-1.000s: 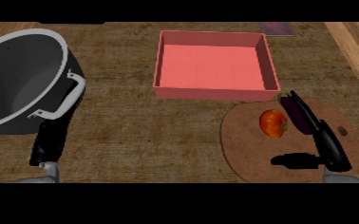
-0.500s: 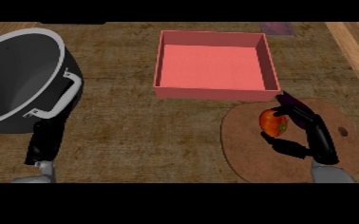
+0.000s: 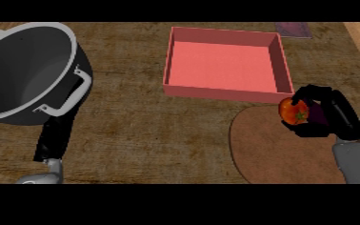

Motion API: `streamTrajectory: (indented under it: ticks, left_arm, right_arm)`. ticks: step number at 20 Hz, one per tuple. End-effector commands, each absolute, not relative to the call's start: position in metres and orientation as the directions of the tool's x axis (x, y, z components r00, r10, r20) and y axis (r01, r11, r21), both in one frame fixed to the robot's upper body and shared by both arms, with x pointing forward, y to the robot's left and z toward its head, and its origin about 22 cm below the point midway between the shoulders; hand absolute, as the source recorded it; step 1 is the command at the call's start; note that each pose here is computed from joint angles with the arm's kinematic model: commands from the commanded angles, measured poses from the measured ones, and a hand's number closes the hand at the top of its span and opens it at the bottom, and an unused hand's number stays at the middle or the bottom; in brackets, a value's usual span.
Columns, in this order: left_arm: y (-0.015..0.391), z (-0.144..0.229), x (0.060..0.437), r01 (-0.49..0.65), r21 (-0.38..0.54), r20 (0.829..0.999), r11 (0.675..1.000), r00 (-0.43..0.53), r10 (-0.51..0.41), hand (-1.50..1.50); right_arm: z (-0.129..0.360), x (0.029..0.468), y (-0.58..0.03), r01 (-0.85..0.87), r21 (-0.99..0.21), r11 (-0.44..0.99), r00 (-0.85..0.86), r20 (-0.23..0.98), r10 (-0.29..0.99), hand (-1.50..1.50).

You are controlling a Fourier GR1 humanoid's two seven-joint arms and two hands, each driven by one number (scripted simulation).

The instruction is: Pick the tomato from the cutting board and place it in the cardboard box

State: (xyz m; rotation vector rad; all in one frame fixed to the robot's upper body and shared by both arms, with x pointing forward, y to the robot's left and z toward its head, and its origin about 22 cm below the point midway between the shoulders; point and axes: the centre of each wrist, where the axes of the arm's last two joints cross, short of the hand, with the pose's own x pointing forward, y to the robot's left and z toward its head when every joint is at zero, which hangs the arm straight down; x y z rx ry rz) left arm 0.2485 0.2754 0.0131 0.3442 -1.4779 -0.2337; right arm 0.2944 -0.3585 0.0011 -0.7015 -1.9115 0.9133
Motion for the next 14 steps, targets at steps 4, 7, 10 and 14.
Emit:
streamTrajectory:
  ticks: [4,7,10,14]
  left_arm:
    - [0.255,0.027,0.264,0.015,0.363,0.932,0.932,0.012,-0.363,0.00]
    - [0.253,0.026,0.266,0.039,0.361,0.932,0.932,0.020,-0.362,0.00]
    - [0.252,0.024,0.267,0.042,0.360,0.932,0.932,0.023,-0.361,0.00]
    - [0.258,0.015,0.262,0.004,0.369,0.928,0.929,0.049,-0.369,0.00]
  right_arm:
    - [0.107,0.345,-0.419,-0.052,-0.994,0.098,-0.513,0.111,0.851,1.50]
    - [0.134,0.364,-0.427,-0.050,-0.996,0.074,-0.530,0.090,0.843,1.50]
    - [0.147,0.380,-0.428,-0.077,-0.989,0.124,-0.558,0.146,0.817,1.50]
    - [0.158,0.395,-0.422,-0.144,-0.916,0.375,-0.696,0.363,0.620,1.50]
